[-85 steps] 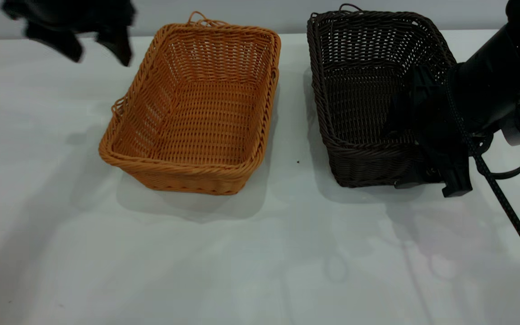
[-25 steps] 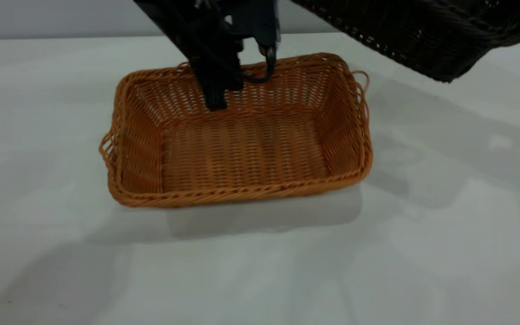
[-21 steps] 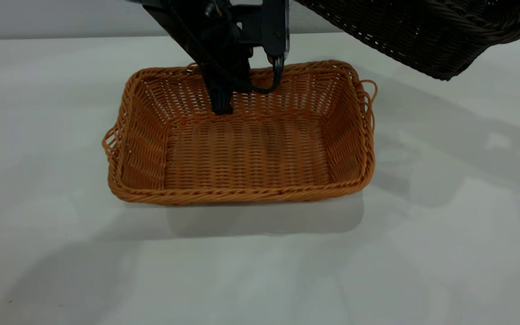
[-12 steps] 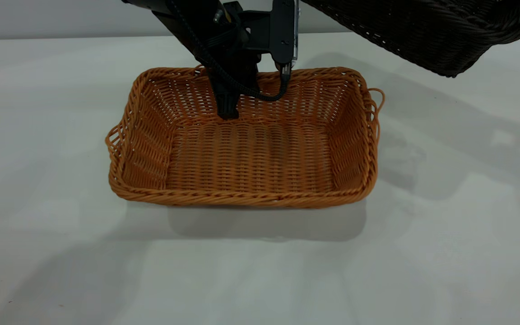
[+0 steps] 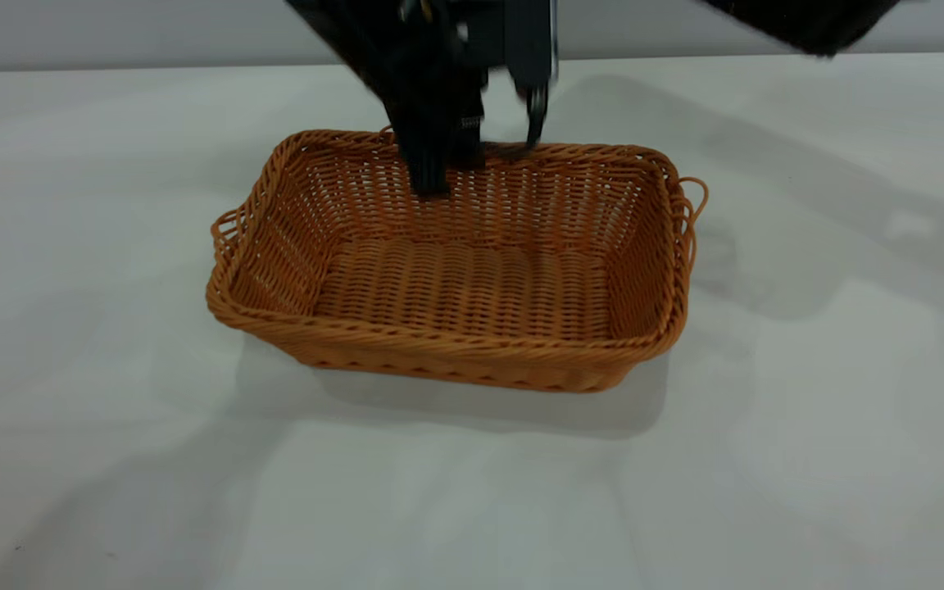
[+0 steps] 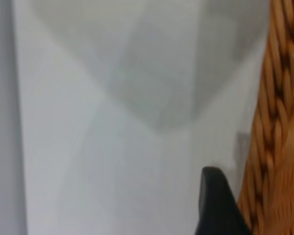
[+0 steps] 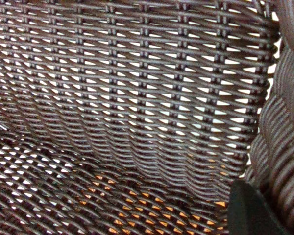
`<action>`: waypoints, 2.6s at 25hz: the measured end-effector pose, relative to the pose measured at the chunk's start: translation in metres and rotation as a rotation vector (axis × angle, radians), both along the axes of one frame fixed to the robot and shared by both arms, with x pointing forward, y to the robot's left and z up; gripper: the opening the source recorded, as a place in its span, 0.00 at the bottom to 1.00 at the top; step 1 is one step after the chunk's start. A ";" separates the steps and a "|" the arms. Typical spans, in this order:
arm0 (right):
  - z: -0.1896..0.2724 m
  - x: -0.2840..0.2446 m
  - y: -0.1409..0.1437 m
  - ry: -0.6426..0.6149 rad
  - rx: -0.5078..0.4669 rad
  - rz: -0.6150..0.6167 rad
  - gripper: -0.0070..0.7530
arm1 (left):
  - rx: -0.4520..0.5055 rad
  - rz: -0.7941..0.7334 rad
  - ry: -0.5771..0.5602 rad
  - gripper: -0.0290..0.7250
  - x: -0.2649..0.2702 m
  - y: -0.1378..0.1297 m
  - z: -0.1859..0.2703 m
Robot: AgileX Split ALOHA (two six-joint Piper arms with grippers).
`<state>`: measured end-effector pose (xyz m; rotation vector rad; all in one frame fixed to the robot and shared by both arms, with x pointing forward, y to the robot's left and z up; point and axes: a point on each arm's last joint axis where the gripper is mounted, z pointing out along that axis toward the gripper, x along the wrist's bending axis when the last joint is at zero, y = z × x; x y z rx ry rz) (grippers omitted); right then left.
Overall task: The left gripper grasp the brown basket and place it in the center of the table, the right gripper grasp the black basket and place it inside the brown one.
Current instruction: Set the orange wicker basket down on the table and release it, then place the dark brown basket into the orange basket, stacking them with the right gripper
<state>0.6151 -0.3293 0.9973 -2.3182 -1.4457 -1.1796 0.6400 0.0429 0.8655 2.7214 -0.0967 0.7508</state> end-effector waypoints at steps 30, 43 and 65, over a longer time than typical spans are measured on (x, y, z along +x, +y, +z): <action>-0.114 -0.011 0.165 0.282 -0.087 0.488 0.12 | -0.147 0.088 -0.136 0.55 -0.132 0.095 0.315; -0.138 -0.006 0.153 0.256 -0.277 0.540 0.15 | -0.161 0.108 -0.126 0.55 -0.132 0.095 0.315; -0.062 0.021 0.156 0.293 -0.381 0.861 0.76 | -0.158 0.118 -0.110 0.55 -0.164 0.114 0.338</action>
